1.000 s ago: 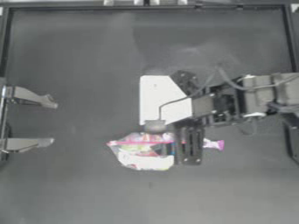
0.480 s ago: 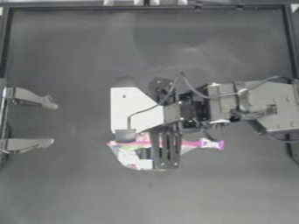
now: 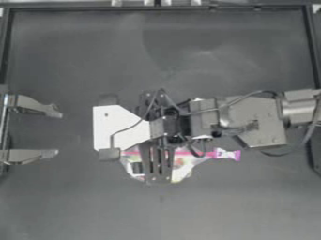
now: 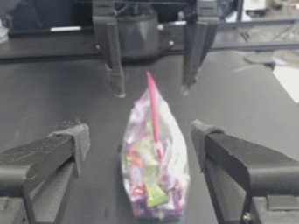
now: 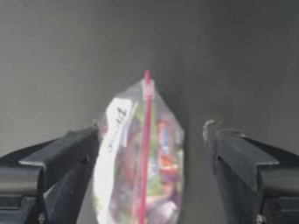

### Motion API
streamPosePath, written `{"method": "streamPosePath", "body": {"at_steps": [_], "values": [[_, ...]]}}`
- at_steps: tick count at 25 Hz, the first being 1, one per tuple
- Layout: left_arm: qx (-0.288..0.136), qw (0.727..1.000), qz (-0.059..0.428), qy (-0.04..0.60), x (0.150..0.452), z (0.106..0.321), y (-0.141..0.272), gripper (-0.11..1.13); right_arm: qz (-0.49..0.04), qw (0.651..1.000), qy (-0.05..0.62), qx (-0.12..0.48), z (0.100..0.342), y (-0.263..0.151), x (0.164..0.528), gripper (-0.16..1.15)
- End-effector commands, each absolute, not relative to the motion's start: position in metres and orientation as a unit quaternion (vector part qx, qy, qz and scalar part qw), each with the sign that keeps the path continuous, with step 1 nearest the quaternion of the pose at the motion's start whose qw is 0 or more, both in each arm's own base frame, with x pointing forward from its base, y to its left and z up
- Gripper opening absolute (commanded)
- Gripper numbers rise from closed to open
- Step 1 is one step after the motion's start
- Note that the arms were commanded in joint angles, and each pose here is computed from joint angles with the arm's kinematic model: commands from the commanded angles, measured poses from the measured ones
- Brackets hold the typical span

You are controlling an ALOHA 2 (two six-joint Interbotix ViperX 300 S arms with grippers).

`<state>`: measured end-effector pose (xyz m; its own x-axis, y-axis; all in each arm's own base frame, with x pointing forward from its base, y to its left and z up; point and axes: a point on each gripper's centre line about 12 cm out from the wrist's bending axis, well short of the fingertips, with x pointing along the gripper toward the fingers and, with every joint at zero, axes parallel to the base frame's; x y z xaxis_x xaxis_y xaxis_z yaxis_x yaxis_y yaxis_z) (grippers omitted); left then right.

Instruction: Put candy in bag

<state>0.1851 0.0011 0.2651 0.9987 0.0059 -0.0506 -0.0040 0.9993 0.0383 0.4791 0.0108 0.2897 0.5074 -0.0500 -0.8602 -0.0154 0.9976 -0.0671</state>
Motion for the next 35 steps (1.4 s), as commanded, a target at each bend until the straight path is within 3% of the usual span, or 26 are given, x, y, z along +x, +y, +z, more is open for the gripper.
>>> {"method": "streamPosePath", "body": {"at_steps": [1, 27, 35], "values": [[0.018, 1.0, 0.003, 0.023, 0.187, 0.267, 0.001, 0.99, -0.011, 0.878, 0.478, -0.034, 0.305, 0.009, 0.485, 0.98], [0.018, 1.0, 0.003, 0.025, 0.186, 0.266, 0.001, 0.99, 0.002, 0.858, 0.51, -0.05, 0.279, 0.011, 0.508, 0.98], [0.018, 1.0, 0.002, 0.025, 0.186, 0.266, 0.001, 0.99, 0.003, 0.86, 0.508, -0.052, 0.276, 0.011, 0.513, 0.83]]}}
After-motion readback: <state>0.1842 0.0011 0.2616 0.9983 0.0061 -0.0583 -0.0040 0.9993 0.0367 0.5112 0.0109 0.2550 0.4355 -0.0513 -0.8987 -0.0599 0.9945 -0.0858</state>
